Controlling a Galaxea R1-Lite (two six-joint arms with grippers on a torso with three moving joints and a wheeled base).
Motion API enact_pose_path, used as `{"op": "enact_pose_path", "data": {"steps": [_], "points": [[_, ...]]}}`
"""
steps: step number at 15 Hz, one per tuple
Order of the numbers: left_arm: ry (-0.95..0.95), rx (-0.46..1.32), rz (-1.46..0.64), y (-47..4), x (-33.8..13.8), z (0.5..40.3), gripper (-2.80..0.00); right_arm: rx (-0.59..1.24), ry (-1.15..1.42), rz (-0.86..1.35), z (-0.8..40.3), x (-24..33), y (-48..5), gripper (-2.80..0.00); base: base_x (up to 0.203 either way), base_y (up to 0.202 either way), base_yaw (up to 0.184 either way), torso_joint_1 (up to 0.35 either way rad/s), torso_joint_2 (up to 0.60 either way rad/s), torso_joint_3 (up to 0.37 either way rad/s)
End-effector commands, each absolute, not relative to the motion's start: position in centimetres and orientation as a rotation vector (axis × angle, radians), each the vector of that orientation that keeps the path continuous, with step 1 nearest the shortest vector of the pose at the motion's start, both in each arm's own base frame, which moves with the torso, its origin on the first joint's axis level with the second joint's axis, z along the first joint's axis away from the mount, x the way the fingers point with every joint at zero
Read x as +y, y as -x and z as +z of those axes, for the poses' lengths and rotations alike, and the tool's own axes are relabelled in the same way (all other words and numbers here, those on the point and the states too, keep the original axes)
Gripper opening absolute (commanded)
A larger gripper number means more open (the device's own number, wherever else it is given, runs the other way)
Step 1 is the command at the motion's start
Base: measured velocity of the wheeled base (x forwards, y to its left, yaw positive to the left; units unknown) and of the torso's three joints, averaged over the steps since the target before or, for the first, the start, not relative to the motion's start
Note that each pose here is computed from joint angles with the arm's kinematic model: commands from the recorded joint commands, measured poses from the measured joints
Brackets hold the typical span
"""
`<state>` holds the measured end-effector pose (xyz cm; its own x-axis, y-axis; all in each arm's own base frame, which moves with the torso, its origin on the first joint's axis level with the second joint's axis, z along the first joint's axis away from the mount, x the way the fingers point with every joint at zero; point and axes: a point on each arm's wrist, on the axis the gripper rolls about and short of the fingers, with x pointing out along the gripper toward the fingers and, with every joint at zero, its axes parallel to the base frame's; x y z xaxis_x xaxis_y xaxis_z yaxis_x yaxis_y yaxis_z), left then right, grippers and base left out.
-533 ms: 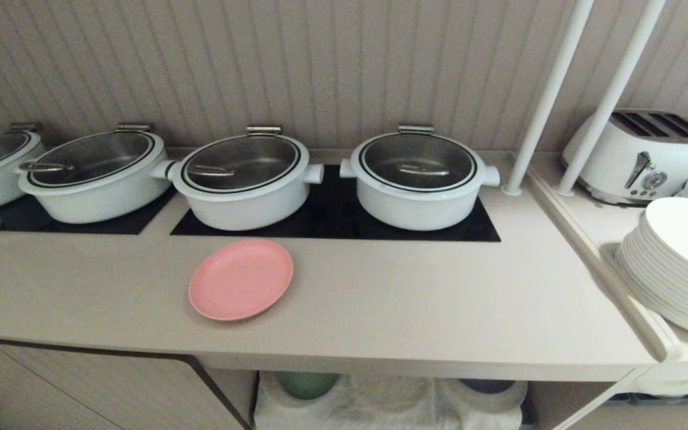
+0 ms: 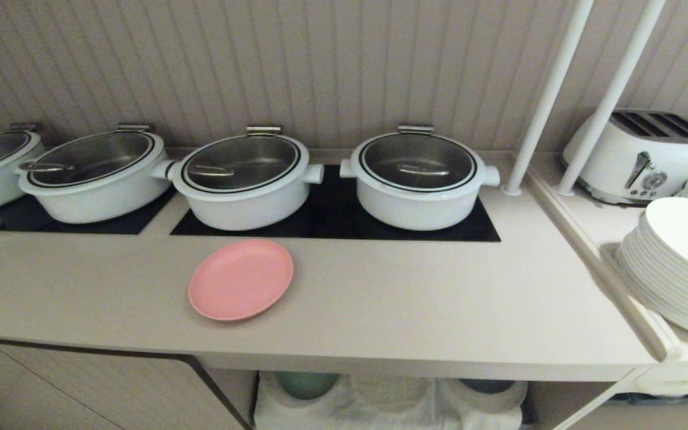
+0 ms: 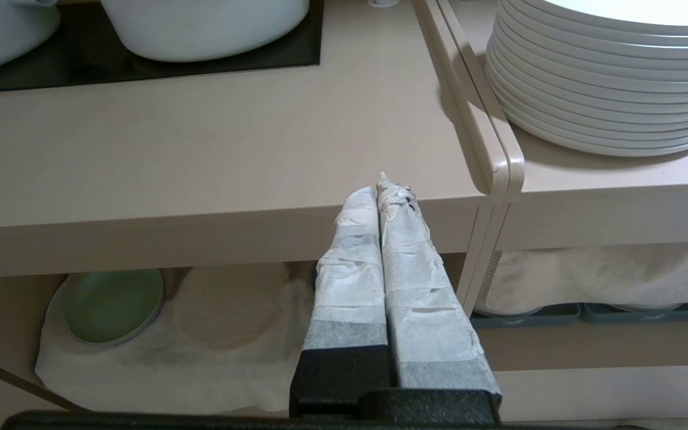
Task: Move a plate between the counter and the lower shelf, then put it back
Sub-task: Pick up the plate
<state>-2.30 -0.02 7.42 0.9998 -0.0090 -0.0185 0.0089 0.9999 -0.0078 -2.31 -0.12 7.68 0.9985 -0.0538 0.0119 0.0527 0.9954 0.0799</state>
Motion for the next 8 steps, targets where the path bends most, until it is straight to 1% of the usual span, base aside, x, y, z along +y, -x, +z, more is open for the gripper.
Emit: {"op": "enact_pose_path", "data": {"steps": [1, 8], "points": [[0.008, 0.018, -0.009, 2.31, -0.02, 7.41, -2.80, -0.013, -0.080, -0.055, 7.68, -0.12, 2.30, -2.80, 0.000, 0.000, 0.000, 0.000, 0.00, 0.000], [0.006, 0.018, -0.009, 2.31, -0.02, 7.41, -2.80, -0.013, -0.080, -0.053, 7.68, -0.12, 2.29, -2.80, 0.000, 0.000, 0.000, 0.000, 0.00, 0.000]]}}
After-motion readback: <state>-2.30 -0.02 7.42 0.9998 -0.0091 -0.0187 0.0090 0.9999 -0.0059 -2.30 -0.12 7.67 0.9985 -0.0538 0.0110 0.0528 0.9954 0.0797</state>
